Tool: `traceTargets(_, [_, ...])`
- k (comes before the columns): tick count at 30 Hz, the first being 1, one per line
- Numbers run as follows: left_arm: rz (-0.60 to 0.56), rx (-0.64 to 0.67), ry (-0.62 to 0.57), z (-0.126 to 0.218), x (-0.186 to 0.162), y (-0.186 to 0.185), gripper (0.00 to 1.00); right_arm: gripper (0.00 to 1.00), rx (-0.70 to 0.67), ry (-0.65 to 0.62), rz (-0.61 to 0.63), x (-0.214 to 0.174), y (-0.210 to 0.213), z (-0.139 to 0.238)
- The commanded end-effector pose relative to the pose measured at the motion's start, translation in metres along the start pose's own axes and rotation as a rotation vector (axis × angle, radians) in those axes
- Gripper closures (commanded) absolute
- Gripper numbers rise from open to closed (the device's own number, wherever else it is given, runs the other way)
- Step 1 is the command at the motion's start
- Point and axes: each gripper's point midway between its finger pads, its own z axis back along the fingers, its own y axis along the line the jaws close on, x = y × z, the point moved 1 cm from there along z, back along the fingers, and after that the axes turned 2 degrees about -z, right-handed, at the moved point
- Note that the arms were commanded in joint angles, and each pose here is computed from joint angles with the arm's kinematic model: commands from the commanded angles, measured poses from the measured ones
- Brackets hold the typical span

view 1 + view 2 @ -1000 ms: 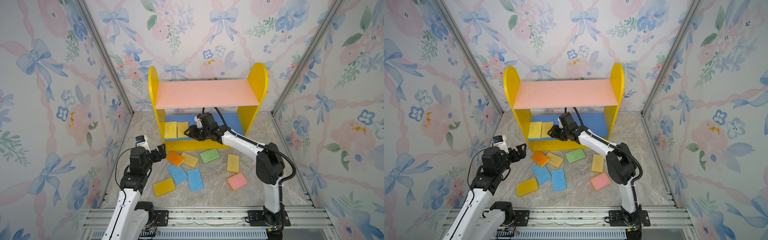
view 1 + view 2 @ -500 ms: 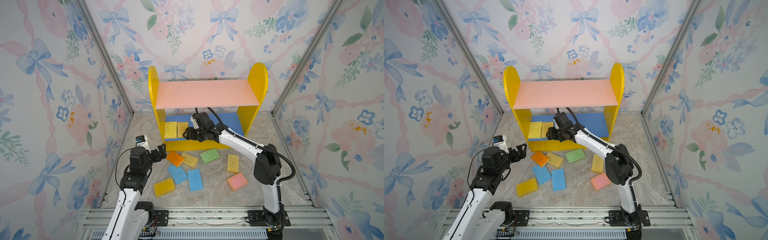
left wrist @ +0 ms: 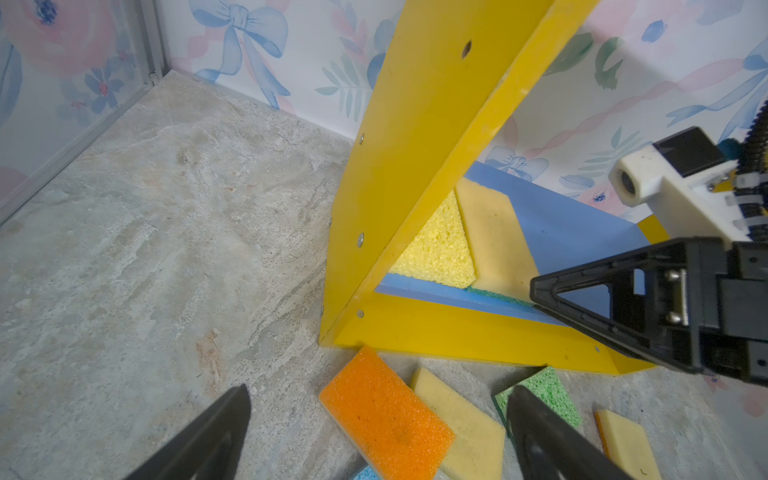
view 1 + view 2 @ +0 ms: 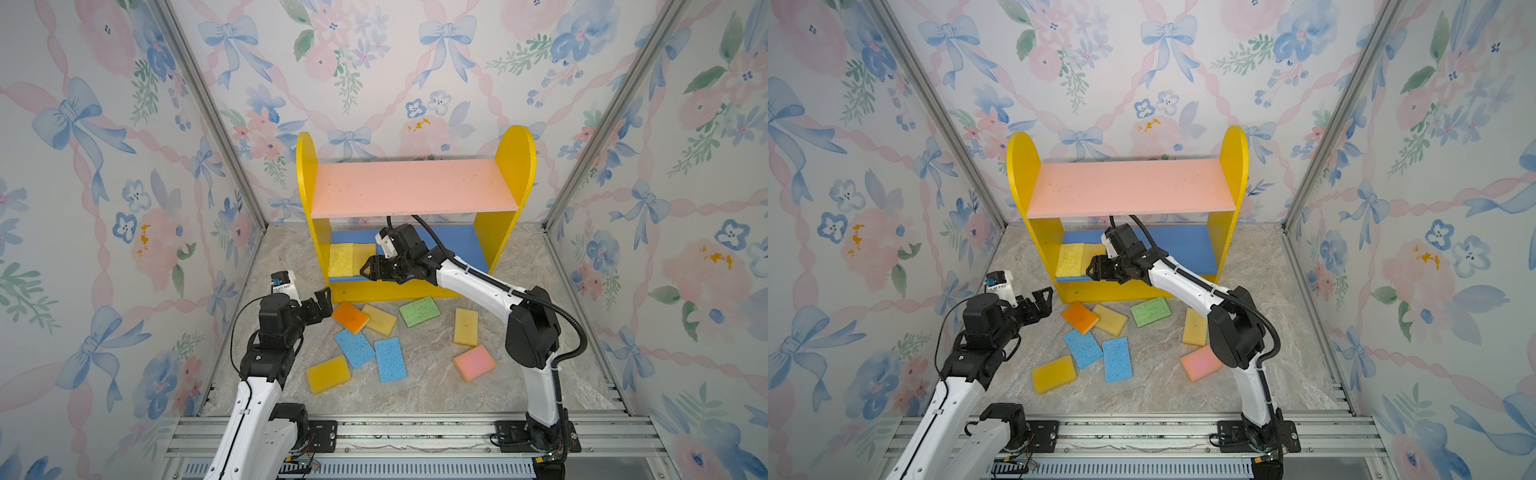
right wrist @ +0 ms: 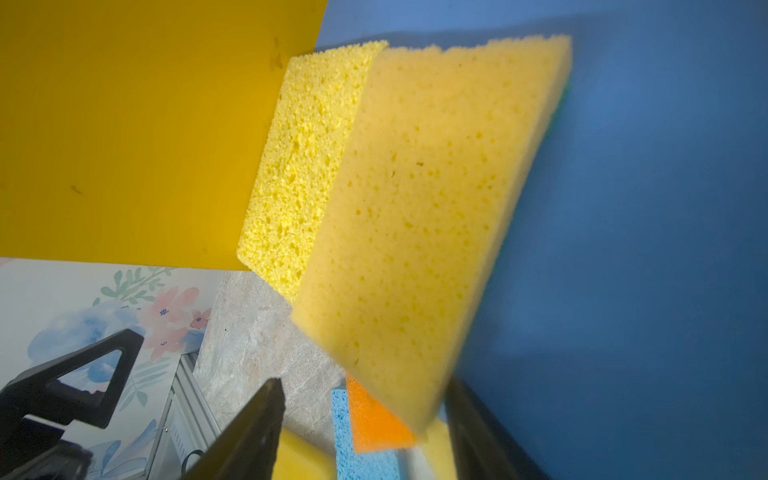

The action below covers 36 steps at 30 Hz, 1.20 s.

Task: Place and organize the cleaning sponges onto the shelf
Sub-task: 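Press the green-backed sponge upright against the plain yellow sponge with the right gripper, then release the sponge and lower the right gripper onto the green sponge on the floor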

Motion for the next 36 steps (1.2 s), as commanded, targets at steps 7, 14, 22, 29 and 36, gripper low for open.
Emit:
traceTargets(7, [-0.004, -0.006, 0.006, -0.002, -0.003, 0.001, 0.02, 0.35, -0.095, 0.004, -0.017, -0.003, -0.024, 0.012])
traceTargets(14, [-0.004, -0.008, 0.012, -0.003, -0.004, 0.001, 0.02, 0.35, -0.113, -0.074, 0.012, -0.010, -0.017, 0.065])
traceTargets(22, [0.002, -0.031, 0.033, -0.007, -0.008, -0.002, 0.02, 0.33, -0.173, -0.023, -0.105, -0.079, -0.044, 0.107])
traceTargets(29, [0.020, -0.119, 0.133, -0.022, -0.029, -0.012, 0.02, 0.26, -0.155, -0.083, -0.432, -0.129, -0.093, 0.097])
traceTargets(36, [0.029, -0.155, 0.203, -0.030, -0.042, -0.017, 0.02, 0.21, -0.189, -0.258, -0.671, -0.120, -0.122, 0.083])
